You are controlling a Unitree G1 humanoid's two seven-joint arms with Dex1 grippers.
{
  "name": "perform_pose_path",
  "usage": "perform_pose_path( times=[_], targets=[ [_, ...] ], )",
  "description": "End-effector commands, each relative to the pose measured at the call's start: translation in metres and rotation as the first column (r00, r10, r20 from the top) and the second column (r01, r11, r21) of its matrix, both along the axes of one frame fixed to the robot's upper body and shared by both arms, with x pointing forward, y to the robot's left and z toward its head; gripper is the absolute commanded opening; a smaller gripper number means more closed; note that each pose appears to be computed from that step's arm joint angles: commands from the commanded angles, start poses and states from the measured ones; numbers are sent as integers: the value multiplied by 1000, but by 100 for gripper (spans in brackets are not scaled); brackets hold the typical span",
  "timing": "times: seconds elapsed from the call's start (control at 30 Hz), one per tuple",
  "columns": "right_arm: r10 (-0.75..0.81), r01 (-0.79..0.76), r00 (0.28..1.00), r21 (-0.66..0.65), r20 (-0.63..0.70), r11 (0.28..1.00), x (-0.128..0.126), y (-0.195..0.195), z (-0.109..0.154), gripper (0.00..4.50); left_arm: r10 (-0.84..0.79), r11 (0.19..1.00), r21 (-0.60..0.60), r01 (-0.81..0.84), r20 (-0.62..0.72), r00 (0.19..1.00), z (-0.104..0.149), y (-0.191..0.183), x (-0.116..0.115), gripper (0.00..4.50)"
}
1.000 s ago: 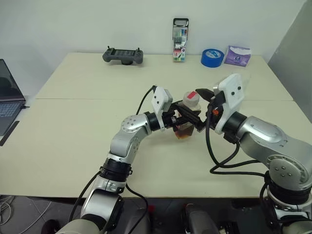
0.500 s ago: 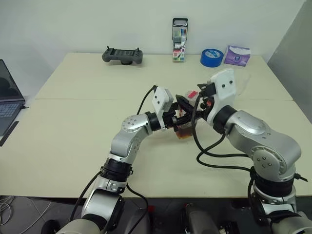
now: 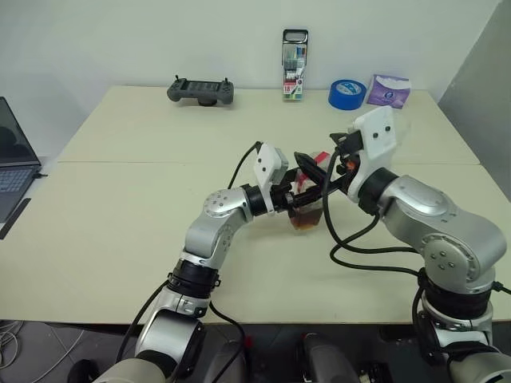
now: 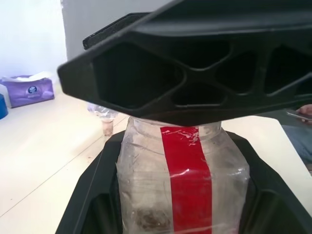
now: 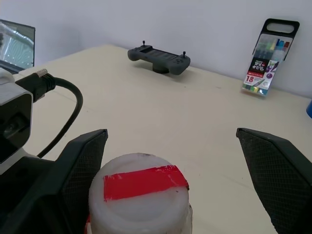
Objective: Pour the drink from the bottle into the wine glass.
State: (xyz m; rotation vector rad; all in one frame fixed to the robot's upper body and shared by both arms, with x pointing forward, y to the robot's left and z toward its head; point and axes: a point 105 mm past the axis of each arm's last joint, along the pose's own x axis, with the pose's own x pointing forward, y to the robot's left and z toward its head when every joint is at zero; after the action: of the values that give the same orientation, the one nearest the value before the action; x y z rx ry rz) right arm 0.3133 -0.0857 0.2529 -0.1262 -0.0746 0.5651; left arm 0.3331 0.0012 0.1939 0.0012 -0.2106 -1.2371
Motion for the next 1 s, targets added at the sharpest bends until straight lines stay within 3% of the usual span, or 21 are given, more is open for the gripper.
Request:
perform_pose_path(
  times=[0.03, 0.47, 1.0],
  targets=[
    [-102, 101, 993, 24, 59, 995, -1, -29, 16, 450, 9, 999, -47, -5, 77, 997, 23, 7, -2, 212],
    [-75, 75, 996, -2, 37, 997, -18, -42, 9, 450, 5, 999, -39, -2, 75, 997, 23, 7, -1, 206],
    [224, -224, 973, -7, 47, 975, -52, -11, 16, 450, 24, 999, -31, -21, 80, 997, 23, 12, 2, 205]
  ],
)
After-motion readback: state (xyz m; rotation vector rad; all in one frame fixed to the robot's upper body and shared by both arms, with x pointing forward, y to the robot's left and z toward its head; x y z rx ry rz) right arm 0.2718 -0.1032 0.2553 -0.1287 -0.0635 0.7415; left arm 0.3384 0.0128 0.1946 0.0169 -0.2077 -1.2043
